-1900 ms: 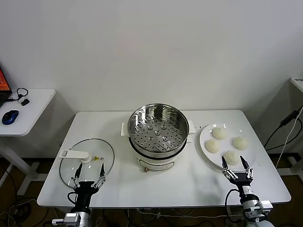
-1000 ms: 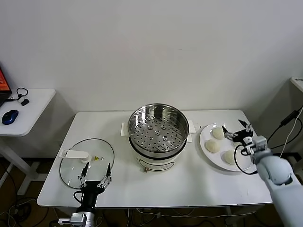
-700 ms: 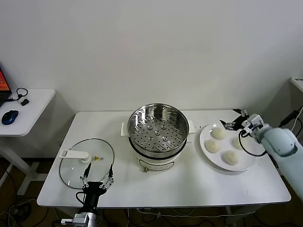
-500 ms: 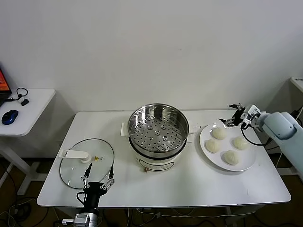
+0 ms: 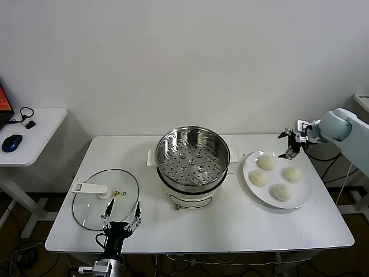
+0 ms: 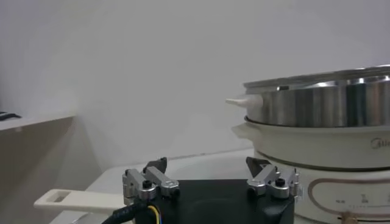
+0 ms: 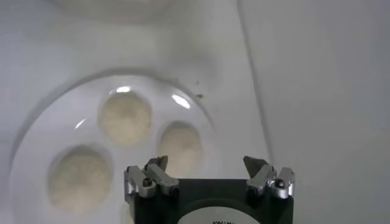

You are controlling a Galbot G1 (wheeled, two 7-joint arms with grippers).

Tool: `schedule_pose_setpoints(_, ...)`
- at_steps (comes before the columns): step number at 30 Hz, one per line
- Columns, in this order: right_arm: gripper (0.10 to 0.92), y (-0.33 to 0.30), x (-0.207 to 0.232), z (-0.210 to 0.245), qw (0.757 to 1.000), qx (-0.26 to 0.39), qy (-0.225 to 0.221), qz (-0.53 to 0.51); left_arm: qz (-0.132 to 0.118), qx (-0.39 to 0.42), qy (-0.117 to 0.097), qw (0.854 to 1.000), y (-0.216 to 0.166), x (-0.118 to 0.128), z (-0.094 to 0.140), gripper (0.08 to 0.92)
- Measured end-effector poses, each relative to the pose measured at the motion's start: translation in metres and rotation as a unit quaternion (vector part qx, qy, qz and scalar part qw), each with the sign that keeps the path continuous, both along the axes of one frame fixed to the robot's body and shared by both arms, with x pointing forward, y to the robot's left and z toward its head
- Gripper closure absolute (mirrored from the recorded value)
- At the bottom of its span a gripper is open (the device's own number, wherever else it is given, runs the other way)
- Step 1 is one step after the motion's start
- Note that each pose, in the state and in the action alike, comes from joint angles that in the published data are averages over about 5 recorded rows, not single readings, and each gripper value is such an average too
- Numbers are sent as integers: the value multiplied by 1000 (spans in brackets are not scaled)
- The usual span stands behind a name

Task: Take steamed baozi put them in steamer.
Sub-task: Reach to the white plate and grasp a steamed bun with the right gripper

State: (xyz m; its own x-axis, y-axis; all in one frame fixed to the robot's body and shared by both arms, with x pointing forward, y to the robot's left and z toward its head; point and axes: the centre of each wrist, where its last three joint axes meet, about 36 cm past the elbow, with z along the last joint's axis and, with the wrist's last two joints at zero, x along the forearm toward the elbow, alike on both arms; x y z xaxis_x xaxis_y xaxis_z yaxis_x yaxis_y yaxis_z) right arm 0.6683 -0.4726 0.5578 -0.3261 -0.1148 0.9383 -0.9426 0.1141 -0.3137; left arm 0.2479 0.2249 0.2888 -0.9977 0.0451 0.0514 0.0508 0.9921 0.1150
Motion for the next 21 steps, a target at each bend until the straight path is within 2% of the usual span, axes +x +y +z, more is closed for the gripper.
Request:
schedule_pose_setpoints(11, 200, 24, 45, -11, 997, -39, 51, 43, 2, 3, 2, 1000, 3, 2, -3, 177)
schedule_pose_setpoints(21, 200, 38, 58, -41, 993, -68, 83, 57, 2, 7, 7, 1000, 4, 0, -8, 177)
